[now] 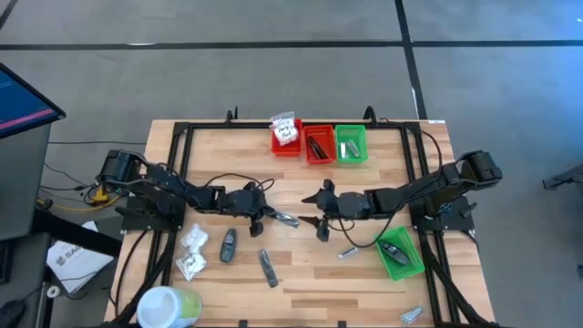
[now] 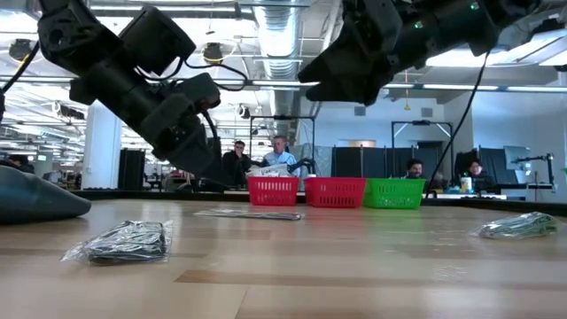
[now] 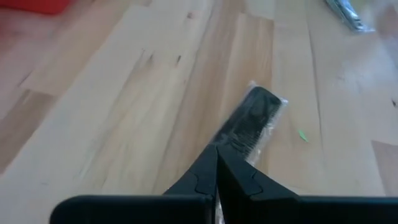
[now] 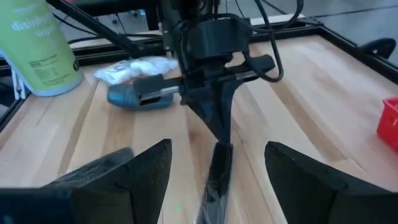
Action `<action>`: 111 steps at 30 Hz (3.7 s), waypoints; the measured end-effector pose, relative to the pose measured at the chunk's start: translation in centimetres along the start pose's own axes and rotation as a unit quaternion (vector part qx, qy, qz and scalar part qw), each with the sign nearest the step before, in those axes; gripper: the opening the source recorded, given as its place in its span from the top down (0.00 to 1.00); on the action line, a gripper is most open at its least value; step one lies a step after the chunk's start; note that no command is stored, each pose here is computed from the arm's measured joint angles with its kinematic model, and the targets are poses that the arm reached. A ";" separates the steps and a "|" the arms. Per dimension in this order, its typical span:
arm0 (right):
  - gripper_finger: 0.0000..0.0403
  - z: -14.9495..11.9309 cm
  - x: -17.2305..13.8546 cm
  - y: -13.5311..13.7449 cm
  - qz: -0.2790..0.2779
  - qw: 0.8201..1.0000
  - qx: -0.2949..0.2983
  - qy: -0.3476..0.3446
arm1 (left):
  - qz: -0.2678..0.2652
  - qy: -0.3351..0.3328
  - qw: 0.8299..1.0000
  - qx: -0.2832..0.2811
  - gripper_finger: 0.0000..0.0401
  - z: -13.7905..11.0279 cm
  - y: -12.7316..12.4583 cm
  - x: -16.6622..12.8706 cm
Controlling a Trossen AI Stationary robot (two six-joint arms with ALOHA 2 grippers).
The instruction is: Pick & Place Travel size toiletries
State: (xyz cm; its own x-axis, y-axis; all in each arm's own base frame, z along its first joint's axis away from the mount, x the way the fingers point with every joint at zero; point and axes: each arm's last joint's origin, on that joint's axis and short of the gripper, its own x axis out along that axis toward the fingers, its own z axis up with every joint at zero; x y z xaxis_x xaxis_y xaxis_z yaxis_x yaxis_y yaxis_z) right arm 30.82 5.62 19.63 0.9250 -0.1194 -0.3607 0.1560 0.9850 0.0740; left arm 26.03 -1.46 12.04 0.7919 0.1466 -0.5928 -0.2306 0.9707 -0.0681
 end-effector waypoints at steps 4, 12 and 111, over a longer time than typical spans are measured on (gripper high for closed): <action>0.38 -0.5 0.2 0.5 0.007 1.000 -0.015 0.007 | -0.004 0.001 1.000 0.018 1.00 0.0 -0.1 0.0; 0.38 -0.5 0.2 0.5 0.007 1.000 -0.015 0.003 | 0.006 0.000 1.000 0.025 1.00 0.0 -0.1 0.0; 0.38 -4.5 3.4 3.1 0.045 0.981 -0.152 0.111 | -0.052 0.043 0.997 0.034 1.00 -0.4 -2.8 1.9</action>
State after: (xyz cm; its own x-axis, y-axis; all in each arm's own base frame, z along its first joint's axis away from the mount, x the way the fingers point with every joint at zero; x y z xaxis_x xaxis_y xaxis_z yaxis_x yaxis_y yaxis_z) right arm 32.90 8.83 14.44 0.8268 -0.0333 -0.5615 -0.0651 0.9859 -0.1542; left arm 27.95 -3.98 10.74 0.7568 0.0303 -0.6530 -0.1081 0.9910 -0.0793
